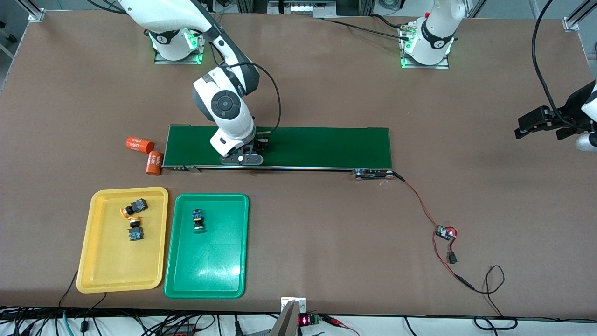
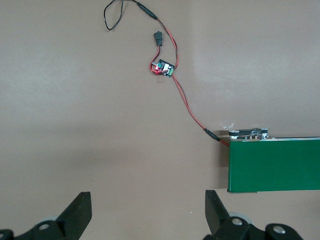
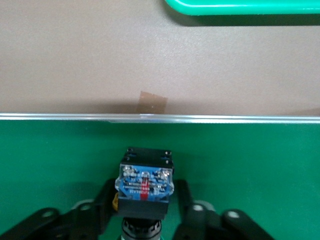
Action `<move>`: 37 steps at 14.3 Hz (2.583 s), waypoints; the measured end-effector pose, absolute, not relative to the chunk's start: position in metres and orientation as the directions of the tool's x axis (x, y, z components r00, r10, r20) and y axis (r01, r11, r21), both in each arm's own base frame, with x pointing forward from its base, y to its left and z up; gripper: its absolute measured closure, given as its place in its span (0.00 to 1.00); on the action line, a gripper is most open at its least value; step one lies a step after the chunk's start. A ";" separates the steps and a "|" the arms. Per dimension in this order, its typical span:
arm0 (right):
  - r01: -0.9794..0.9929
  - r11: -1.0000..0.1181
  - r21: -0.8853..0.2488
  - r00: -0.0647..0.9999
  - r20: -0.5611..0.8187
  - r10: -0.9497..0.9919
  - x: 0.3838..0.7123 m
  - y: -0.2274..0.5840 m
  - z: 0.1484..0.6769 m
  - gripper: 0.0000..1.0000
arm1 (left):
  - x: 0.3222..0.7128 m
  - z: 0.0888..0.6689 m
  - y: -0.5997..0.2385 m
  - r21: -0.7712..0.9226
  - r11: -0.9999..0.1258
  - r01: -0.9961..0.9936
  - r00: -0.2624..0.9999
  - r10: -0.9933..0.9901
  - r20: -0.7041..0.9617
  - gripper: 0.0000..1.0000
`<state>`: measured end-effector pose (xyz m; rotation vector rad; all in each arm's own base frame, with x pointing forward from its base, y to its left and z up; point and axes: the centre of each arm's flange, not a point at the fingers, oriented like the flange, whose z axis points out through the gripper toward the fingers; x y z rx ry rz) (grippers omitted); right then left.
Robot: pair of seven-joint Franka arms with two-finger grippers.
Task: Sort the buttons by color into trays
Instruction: 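Carry the black button with the right gripper over the green tray, then lower the black button into the green tray and open the right gripper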
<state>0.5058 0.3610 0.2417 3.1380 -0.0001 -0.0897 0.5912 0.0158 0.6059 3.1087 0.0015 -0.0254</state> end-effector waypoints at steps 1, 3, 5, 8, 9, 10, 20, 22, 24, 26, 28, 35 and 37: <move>-0.003 -1.000 -0.004 0.999 -0.046 -0.003 0.511 0.360 0.246 0.57 | 0.591 0.606 0.016 0.033 -0.999 0.001 1.000 0.001 -0.017 0.00; -0.019 -0.999 -0.028 1.000 -0.005 -0.019 0.534 0.355 0.272 0.57 | 0.591 0.606 0.016 0.033 -0.999 0.001 1.000 0.001 -0.017 0.00; -0.011 -0.999 -0.053 0.999 0.049 -0.014 0.567 0.345 0.313 0.57 | 0.591 0.606 0.016 0.033 -0.999 0.001 1.000 0.001 -0.017 0.00; 0.073 -0.995 -0.070 0.990 0.127 0.063 0.616 0.313 0.352 0.57 | 0.591 0.606 0.016 0.033 -0.999 0.001 1.000 0.001 -0.017 0.00; 0.098 -0.993 -0.066 0.985 0.147 0.088 0.635 0.300 0.352 0.57 | 0.591 0.606 0.016 0.033 -0.999 0.001 1.000 0.001 -0.017 0.00; 0.115 -0.992 -0.059 0.981 0.163 0.104 0.654 0.288 0.348 0.57 | 0.591 0.606 0.016 0.033 -0.999 0.001 1.000 0.001 -0.017 0.00; 0.115 -0.993 -0.029 0.970 0.220 0.105 0.732 0.212 0.239 0.57 | 0.591 0.606 0.016 0.033 -0.999 0.001 1.000 0.000 -0.017 0.00; 0.104 -0.994 -0.029 0.972 0.216 0.096 0.734 0.204 0.225 0.57 | 0.591 0.606 0.016 0.033 -0.999 0.001 1.000 0.000 -0.017 0.00; 0.099 -0.995 -0.025 0.970 0.226 0.091 0.736 0.198 0.215 0.57 | 0.591 0.606 0.016 0.033 -0.999 0.001 1.000 0.000 -0.017 0.00; 0.099 -0.995 -0.025 0.968 0.236 0.090 0.738 0.198 0.216 0.57 | 0.591 0.606 0.016 0.033 -0.999 0.001 1.000 0.000 -0.017 0.00; 0.106 -0.994 -0.026 0.965 0.242 0.097 0.737 0.203 0.216 0.57 | 0.591 0.606 0.016 0.033 -0.999 0.001 1.000 0.000 -0.017 0.00; 0.123 -0.992 -0.025 0.963 0.243 0.114 0.723 0.247 0.213 0.57 | 0.591 0.606 0.016 0.033 -0.999 0.001 1.000 0.000 -0.016 0.00; 0.121 -0.992 -0.021 0.965 0.237 0.113 0.721 0.251 0.207 0.57 | 0.591 0.606 0.016 0.033 -0.999 0.001 1.000 0.000 -0.016 0.00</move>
